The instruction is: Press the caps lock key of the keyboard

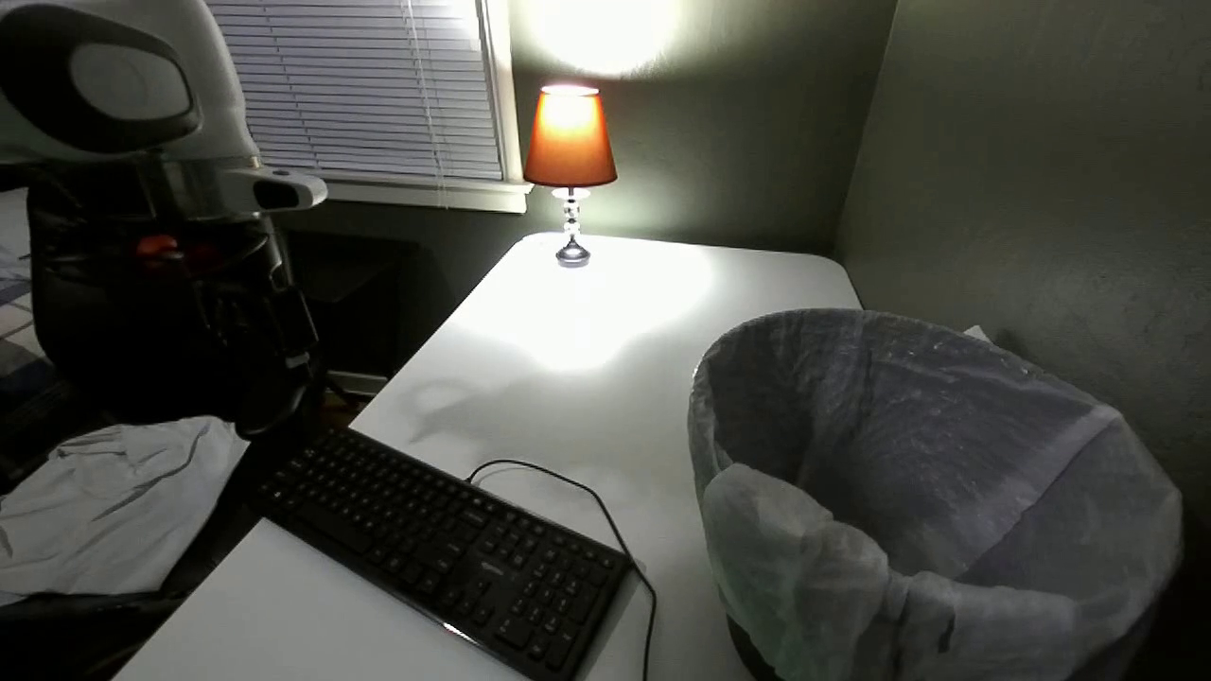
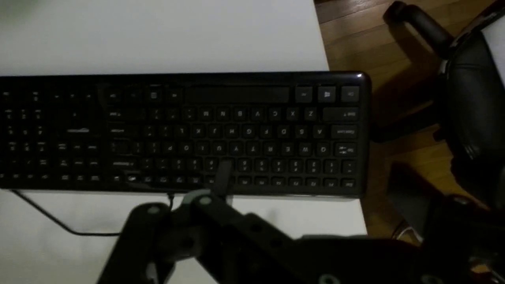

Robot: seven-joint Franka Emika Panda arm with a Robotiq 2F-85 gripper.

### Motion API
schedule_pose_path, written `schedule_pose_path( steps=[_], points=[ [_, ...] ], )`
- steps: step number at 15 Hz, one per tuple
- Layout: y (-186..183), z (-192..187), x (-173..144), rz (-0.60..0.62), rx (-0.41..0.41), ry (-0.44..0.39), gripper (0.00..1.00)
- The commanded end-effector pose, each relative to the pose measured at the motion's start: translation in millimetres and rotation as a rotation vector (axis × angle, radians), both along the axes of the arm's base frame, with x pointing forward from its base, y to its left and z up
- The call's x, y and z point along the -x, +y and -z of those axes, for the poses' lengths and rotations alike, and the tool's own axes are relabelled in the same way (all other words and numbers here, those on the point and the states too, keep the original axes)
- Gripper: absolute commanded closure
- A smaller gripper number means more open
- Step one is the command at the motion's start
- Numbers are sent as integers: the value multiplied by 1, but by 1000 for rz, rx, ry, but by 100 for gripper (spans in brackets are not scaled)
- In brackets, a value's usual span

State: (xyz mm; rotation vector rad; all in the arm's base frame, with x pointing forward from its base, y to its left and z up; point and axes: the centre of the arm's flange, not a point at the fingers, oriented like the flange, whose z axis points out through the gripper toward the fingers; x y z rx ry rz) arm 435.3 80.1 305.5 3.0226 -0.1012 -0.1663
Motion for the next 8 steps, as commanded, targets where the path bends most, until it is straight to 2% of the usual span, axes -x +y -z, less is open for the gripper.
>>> schedule_pose_path(
  steps=[1, 3, 4, 8],
  points=[
    [20, 37, -13, 28, -52, 41, 0],
    [23, 51, -15, 48, -66, 54, 0],
    [25, 57, -16, 51, -67, 61, 17],
    [30, 76, -21, 71, -77, 86, 51]
  ],
)
